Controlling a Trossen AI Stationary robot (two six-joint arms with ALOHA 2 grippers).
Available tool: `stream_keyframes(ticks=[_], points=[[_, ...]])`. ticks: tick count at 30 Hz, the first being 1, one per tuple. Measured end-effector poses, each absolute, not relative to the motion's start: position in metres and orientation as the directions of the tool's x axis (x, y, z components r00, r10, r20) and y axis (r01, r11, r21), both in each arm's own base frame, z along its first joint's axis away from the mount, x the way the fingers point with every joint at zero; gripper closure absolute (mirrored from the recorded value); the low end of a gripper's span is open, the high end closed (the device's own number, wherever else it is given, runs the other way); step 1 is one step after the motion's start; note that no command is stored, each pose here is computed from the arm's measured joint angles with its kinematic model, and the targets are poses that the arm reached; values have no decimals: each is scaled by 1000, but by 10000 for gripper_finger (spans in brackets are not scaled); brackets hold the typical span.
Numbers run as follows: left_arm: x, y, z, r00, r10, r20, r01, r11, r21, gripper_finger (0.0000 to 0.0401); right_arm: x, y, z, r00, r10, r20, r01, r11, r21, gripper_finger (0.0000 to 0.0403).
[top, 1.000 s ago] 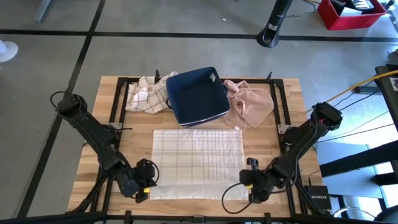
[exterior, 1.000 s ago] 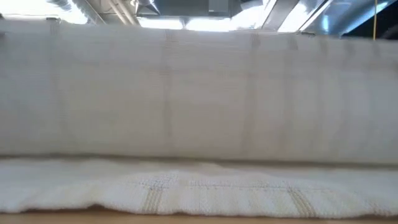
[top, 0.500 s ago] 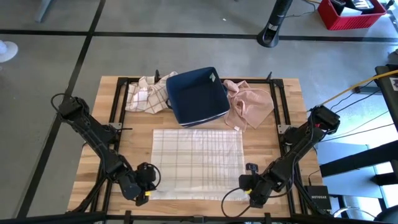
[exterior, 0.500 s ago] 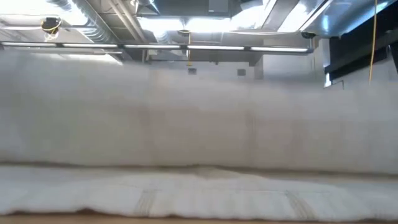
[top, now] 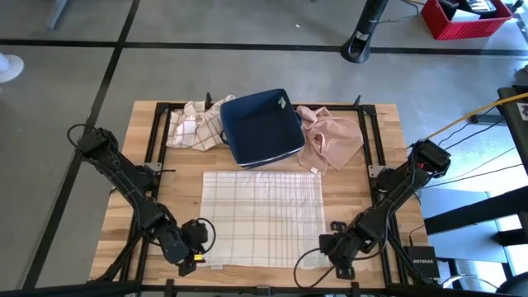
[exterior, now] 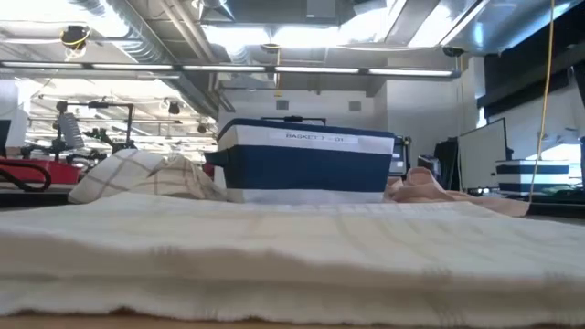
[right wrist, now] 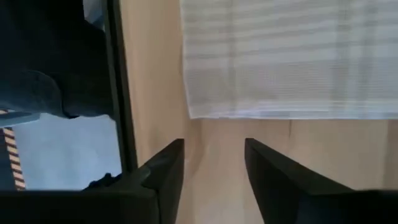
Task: Fold towel
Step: Fold the white with gray pattern towel on the table
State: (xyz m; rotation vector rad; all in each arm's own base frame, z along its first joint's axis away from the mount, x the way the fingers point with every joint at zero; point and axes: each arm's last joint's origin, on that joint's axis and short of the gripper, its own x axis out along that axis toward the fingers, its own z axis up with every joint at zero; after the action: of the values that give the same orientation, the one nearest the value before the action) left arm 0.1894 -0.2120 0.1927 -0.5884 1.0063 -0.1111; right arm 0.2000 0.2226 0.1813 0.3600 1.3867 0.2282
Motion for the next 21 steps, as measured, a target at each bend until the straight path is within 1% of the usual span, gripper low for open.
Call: stream_keyframes(ticks=[2, 3, 5, 7, 9, 12, 15, 17, 21], points=[[194, -207, 193, 580, -299, -758, -174, 863, -474, 238, 205, 220, 182, 235, 338, -911, 24, 935, 353, 231], [197, -204, 193, 601, -269, -753, -174, 875, -451, 240, 208, 218, 183, 286, 296, -911, 0, 951, 309, 231], [204, -197, 192, 638, -204, -742, -165, 906, -391, 245, 212, 215, 183, 412, 166, -896, -44, 986, 162, 231], [210, -192, 188, 660, -138, -739, -161, 934, -319, 249, 216, 211, 183, 529, 16, -849, -39, 999, -5, 231], [217, -187, 180, 658, -78, -749, -161, 957, -241, 253, 220, 209, 179, 586, -80, -806, -38, 991, -126, 231], [224, -181, 164, 612, -11, -791, -174, 973, -149, 253, 229, 204, 171, 576, -116, -809, -43, 984, -172, 230], [224, -176, 145, 513, 35, -857, -211, 974, -87, 253, 235, 200, 159, 491, -73, -868, -66, 991, -120, 230], [222, -174, 134, 434, 38, -900, -237, 969, -73, 253, 237, 199, 151, 429, -33, -903, -86, 993, -76, 230], [222, -176, 132, 407, 26, -913, -326, 938, -118, 253, 235, 200, 144, 336, 16, -942, -96, 995, -18, 230]])
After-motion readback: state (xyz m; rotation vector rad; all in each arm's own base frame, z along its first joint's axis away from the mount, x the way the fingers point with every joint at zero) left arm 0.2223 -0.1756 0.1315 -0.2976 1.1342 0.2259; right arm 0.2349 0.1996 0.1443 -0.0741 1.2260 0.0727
